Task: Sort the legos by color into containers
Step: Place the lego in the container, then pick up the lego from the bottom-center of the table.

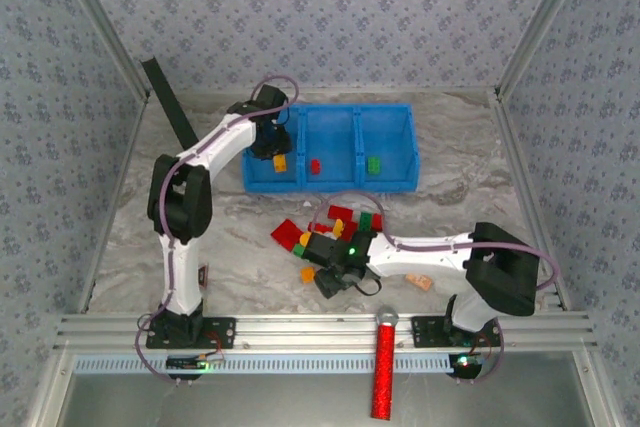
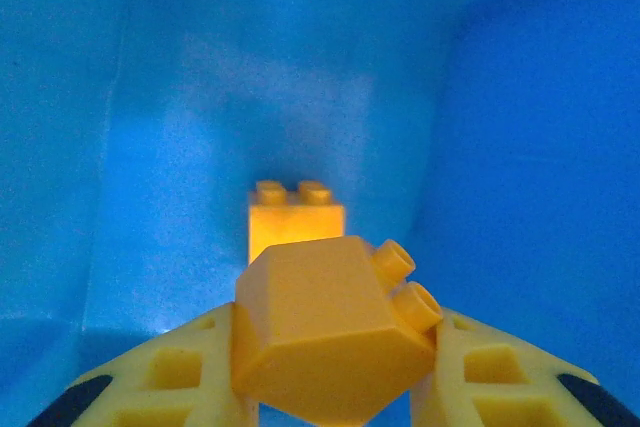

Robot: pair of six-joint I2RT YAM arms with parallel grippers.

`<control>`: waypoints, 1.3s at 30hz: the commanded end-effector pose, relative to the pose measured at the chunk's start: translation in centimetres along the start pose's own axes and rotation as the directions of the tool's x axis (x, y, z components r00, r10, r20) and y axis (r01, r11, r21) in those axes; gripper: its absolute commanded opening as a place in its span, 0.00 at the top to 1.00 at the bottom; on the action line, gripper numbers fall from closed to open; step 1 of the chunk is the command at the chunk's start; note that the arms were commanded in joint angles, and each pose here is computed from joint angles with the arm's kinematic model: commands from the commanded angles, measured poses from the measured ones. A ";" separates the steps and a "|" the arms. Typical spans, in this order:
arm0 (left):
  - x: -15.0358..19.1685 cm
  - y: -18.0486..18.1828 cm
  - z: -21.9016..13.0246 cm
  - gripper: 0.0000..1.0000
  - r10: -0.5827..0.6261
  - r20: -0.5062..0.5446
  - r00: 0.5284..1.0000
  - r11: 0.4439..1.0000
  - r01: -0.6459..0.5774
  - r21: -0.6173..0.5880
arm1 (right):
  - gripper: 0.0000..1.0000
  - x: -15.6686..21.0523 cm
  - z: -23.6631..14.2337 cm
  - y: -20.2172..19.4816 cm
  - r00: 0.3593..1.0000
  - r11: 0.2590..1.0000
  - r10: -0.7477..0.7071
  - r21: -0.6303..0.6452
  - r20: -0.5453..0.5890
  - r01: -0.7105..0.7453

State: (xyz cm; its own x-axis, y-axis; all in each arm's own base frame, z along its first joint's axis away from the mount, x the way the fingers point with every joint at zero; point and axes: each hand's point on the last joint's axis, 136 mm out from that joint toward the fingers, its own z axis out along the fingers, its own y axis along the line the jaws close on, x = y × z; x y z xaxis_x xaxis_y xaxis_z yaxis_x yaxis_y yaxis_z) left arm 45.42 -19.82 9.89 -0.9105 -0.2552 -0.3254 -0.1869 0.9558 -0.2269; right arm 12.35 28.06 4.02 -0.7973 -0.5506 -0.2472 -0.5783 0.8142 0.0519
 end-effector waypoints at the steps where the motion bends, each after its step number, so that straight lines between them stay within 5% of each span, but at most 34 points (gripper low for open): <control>1: -0.8 -0.2 0.1 0.74 0.012 0.005 1.000 1.000 -0.012 0.007 | 0.37 0.2 0.4 -0.2 1.000 0.999 -0.001 0.034 -0.017 0.002; 11: -0.1 0.0 1.6 0.63 0.005 -0.029 1.000 1.000 -0.005 0.004 | 0.38 0.1 -1.9 -0.3 1.000 0.999 -0.027 0.044 0.002 0.026; 19: 0.0 -0.1 0.8 0.43 0.019 -0.030 0.999 1.000 -0.018 0.012 | 0.38 -0.3 -1.2 -0.3 0.999 0.997 -0.050 0.061 0.004 0.050; 39: -1.2 -2.7 -8.0 0.36 0.050 0.075 0.996 0.983 -0.063 0.174 | 0.39 -1.6 0.5 -0.9 0.994 0.990 -0.110 0.090 -0.003 0.109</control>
State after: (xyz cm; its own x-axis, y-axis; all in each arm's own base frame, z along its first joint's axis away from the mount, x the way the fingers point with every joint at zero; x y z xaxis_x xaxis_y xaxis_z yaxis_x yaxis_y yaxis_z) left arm 44.89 -20.75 16.08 -0.8910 -0.2437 -0.3829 -0.1064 0.9323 -0.3458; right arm 13.40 27.97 3.65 -0.7442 -0.6261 -0.2327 -0.6364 0.7704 -0.0376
